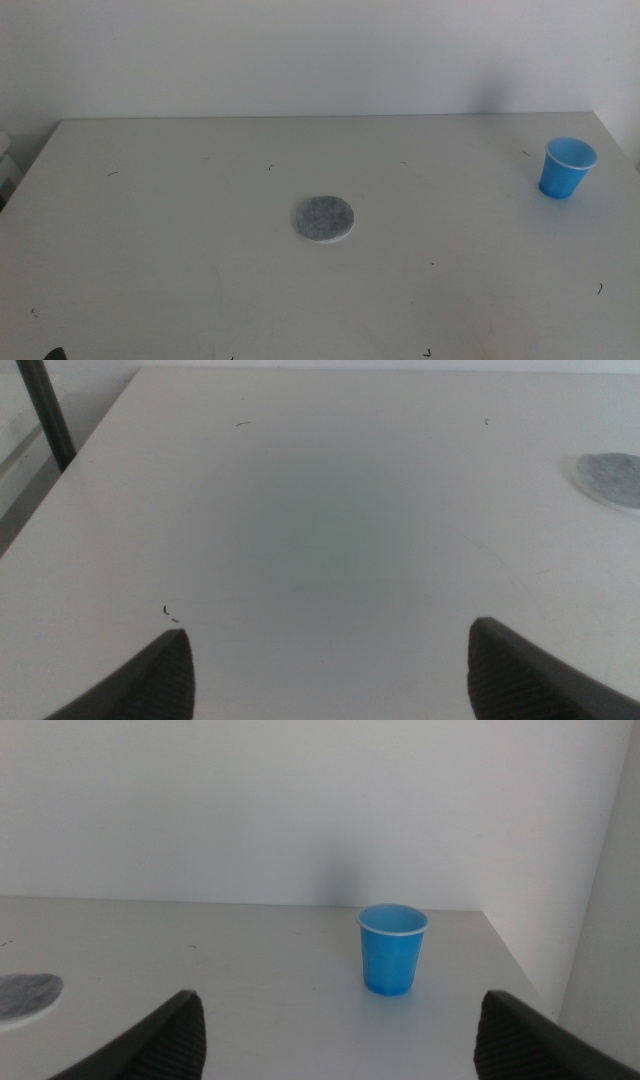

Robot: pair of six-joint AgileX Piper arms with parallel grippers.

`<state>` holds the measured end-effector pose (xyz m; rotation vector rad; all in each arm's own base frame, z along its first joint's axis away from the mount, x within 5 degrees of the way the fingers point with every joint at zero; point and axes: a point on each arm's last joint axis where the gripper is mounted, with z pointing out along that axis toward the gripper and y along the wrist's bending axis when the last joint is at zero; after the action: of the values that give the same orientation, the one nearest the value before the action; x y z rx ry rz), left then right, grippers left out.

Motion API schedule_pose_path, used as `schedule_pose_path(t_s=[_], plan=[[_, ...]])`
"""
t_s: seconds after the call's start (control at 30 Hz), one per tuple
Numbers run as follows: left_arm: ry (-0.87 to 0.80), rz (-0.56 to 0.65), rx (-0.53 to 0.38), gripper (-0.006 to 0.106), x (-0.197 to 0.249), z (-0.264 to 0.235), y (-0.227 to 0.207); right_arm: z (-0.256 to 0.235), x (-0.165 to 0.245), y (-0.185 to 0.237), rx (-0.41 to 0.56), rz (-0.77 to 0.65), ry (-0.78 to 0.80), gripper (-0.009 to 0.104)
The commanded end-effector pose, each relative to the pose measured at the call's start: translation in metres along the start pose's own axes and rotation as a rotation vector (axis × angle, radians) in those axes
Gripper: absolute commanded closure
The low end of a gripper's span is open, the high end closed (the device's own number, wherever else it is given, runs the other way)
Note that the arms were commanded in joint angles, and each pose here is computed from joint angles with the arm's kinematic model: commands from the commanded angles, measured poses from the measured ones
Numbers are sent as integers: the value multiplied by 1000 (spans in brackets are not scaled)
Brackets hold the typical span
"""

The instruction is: Place an empty cup on a cup mat.

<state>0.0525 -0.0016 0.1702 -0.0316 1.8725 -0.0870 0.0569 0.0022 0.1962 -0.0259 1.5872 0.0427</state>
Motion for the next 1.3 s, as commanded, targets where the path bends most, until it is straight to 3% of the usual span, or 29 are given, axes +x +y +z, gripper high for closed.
schedule_pose_path(t_s=[0.0, 0.53, 1.0, 1.27], plan=[[-76, -11, 10, -5, -8, -1, -1, -3, -11, 0, 0, -24, -109, 21], [-76, -11, 10, -5, -8, -1, -1, 9, -102, 0, 19, -35, -55, 21], [-76, -11, 10, -5, -8, -1, -1, 102, -194, -5, 103, 57, 418, 21], [-76, -11, 10, -5, -8, -1, -1, 172, -220, -7, 132, 39, 550, 21]])
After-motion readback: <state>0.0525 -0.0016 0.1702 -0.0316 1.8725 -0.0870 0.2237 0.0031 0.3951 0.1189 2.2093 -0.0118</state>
